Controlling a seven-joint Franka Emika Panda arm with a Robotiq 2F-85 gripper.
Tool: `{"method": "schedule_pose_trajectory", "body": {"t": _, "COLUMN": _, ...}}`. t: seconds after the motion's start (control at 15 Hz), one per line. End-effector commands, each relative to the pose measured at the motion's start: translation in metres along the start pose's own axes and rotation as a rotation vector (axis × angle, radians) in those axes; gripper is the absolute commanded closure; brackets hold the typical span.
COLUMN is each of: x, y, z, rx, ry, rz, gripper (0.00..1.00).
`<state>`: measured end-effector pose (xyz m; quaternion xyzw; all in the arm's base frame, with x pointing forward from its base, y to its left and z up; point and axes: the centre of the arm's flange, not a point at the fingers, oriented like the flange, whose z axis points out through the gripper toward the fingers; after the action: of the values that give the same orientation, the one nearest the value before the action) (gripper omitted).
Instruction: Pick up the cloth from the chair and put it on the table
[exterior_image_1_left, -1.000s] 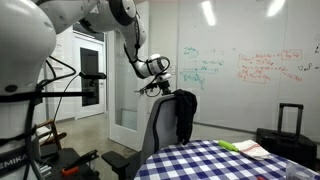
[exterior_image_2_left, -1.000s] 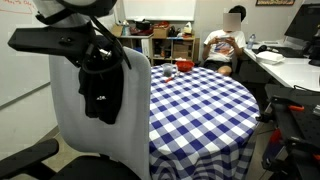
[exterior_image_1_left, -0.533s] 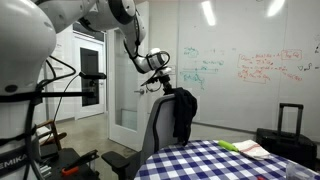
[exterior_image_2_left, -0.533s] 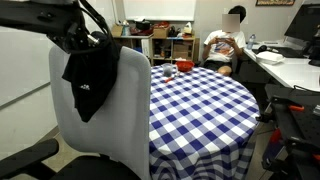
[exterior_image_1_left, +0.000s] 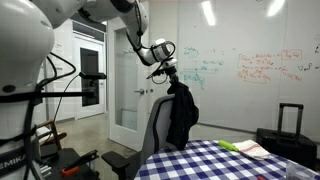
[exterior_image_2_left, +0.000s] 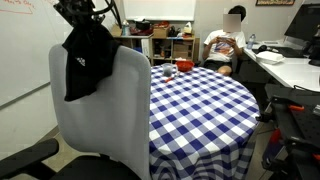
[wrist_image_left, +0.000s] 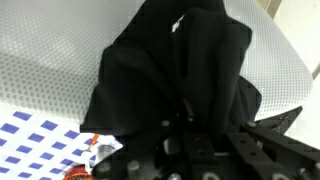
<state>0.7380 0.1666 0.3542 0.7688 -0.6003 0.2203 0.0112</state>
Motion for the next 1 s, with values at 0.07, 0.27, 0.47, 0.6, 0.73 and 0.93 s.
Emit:
{"method": "schedule_pose_trajectory", "body": {"t": 0.07, "x": 0.06, "y": 0.068, "z": -0.041, "rx": 0.05, "ry": 0.04, "rz": 0.162, "gripper": 0.99}}
{"method": "schedule_pose_trajectory", "body": {"t": 0.27, "x": 0.098, "y": 0.096, "z": -0.054, "rx": 0.054, "ry": 0.083, "rz": 0.3, "gripper": 0.99}}
{"method": "schedule_pose_trajectory", "body": {"t": 0.47, "x": 0.125, "y": 0.14, "z": -0.052, "rx": 0.007, "ry": 0.098, "rz": 0.382, "gripper": 0.99}}
{"method": "schedule_pose_trajectory", "body": {"t": 0.6, "x": 0.133, "y": 0.16, "z": -0.043, "rx": -0.03, "ry": 0.093, "rz": 0.411, "gripper": 0.99}}
{"method": "schedule_pose_trajectory", "body": {"t": 0.73, "x": 0.133, "y": 0.176, "z": -0.03, "rx": -0.063, "ry": 0.092, "rz": 0.425, "gripper": 0.99}}
{"method": "schedule_pose_trajectory", "body": {"t": 0.93, "x": 0.128, "y": 0.193, "z": -0.008, "rx": -0.108, "ry": 0.088, "rz": 0.441, "gripper": 0.99}}
